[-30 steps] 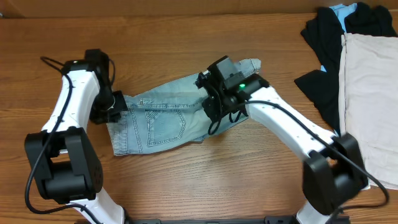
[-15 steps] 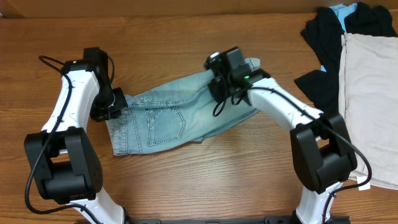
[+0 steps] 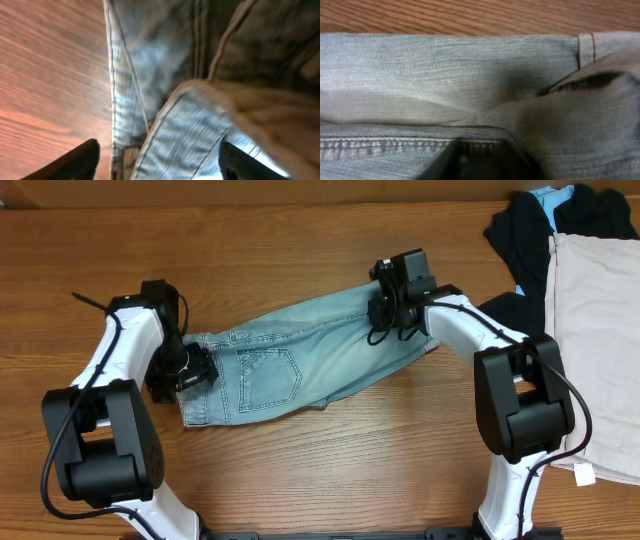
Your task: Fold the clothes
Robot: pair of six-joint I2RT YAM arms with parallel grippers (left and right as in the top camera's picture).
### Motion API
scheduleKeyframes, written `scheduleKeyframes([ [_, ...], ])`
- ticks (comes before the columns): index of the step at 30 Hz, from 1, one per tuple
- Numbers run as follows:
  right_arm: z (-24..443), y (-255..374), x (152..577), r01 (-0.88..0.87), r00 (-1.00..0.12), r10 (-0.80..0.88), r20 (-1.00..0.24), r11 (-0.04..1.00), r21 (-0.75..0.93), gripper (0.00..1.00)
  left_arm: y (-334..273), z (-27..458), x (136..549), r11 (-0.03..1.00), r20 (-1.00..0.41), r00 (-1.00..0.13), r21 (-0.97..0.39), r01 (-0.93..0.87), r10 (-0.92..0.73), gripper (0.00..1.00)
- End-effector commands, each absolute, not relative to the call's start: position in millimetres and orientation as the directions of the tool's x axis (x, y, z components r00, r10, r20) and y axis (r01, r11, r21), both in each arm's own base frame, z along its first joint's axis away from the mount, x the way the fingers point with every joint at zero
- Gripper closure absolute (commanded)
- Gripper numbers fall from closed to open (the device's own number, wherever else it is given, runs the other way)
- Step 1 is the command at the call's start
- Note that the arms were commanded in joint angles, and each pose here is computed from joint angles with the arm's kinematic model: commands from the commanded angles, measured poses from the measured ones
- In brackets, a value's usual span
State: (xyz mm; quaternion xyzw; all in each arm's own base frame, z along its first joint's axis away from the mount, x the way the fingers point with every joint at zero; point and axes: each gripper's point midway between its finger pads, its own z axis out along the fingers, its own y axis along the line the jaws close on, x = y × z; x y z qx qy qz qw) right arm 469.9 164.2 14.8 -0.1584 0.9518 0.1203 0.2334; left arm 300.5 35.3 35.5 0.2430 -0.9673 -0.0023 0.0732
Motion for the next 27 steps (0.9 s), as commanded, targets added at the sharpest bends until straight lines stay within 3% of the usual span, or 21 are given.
scheduleKeyframes([
  [1,20,156,475,-0.336,-0.842,-0.230,-0.489,0.931,0.140,0.50,28,35,290,0.876,0.219,-0.859,-0.030,-0.480,-0.463,0.15],
  [10,14,154,462,-0.331,-0.868,-0.236,-0.437,0.931,0.154,0.35,57,14,299,0.884,0.090,-0.880,0.088,-0.460,-0.467,0.15],
  [14,12,153,458,-0.328,-0.877,-0.238,-0.418,0.932,0.156,0.26,59,0,304,0.883,0.042,-0.884,0.077,-0.463,-0.466,0.17],
  [15,11,153,457,-0.327,-0.878,-0.239,-0.415,0.932,0.156,0.23,59,-2,305,0.883,0.034,-0.884,0.074,-0.463,-0.466,0.18],
  [17,9,152,453,-0.324,-0.885,-0.240,-0.399,0.933,0.157,0.09,60,-6,307,0.883,0.015,-0.885,0.073,-0.464,-0.466,0.21],
  [18,9,151,452,-0.324,-0.886,-0.241,-0.396,0.933,0.158,0.08,60,-6,308,0.883,0.011,-0.885,0.075,-0.464,-0.466,0.21],
  [19,8,151,450,-0.322,-0.891,-0.242,-0.384,0.933,0.158,0.05,62,-6,309,0.882,0.002,-0.885,0.079,-0.464,-0.466,0.26],
  [22,5,149,443,-0.317,-0.902,-0.245,-0.356,0.935,0.161,0.04,65,-9,315,0.881,-0.033,-0.884,0.079,-0.467,-0.466,0.62],
  [27,3,147,433,-0.311,-0.916,-0.248,-0.315,0.935,0.168,0.04,65,-21,317,0.880,-0.067,-0.883,0.068,-0.469,-0.465,0.81],
])
